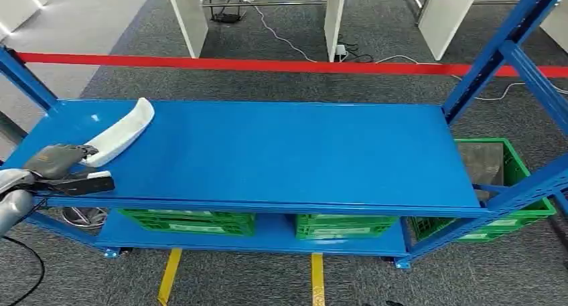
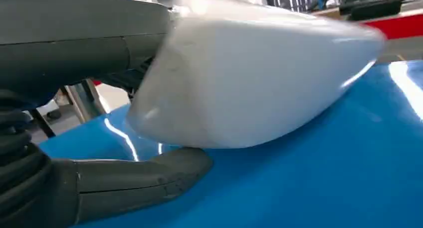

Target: Take the parts from the cabinet and place them on the table.

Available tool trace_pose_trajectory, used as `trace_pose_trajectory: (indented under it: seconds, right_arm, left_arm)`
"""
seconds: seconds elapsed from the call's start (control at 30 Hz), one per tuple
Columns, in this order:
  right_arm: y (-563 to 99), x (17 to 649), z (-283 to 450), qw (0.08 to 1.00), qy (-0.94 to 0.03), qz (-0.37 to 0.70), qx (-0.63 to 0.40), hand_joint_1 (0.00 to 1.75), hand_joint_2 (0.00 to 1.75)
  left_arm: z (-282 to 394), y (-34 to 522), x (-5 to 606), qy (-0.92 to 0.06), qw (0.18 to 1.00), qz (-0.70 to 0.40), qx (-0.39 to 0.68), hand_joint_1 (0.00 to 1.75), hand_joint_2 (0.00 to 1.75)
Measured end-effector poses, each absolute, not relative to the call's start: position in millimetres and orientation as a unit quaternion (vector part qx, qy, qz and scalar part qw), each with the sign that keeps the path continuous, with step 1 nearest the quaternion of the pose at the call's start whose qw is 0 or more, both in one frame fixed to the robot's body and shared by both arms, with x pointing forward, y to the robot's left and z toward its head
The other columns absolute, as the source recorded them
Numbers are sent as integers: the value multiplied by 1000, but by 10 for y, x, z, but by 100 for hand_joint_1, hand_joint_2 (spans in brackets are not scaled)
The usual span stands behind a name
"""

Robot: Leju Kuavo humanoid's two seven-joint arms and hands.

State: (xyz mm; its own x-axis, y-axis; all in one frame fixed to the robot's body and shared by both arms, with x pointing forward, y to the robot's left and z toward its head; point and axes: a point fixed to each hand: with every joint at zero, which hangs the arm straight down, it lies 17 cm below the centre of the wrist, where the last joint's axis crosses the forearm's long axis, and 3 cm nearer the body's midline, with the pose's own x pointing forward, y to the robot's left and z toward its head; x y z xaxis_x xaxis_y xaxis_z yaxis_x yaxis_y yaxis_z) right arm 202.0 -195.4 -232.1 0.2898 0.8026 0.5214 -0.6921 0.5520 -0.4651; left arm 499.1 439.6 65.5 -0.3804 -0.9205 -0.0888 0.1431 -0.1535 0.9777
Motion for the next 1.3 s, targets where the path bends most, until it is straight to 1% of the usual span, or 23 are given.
trace_pose_trajectory:
  seconds: [1.2, 1.3]
  right_arm:
    - [-1936, 2021, -2317, 799, -371, 468, -73, 0, 175]
    - [-1945, 2023, -2320, 800, -370, 467, -74, 0, 175]
  left_arm:
    - [845, 4349, 5079, -537, 387, -625, 413, 175, 175]
    - [800, 4333, 5091, -533, 402, -623, 408, 175, 175]
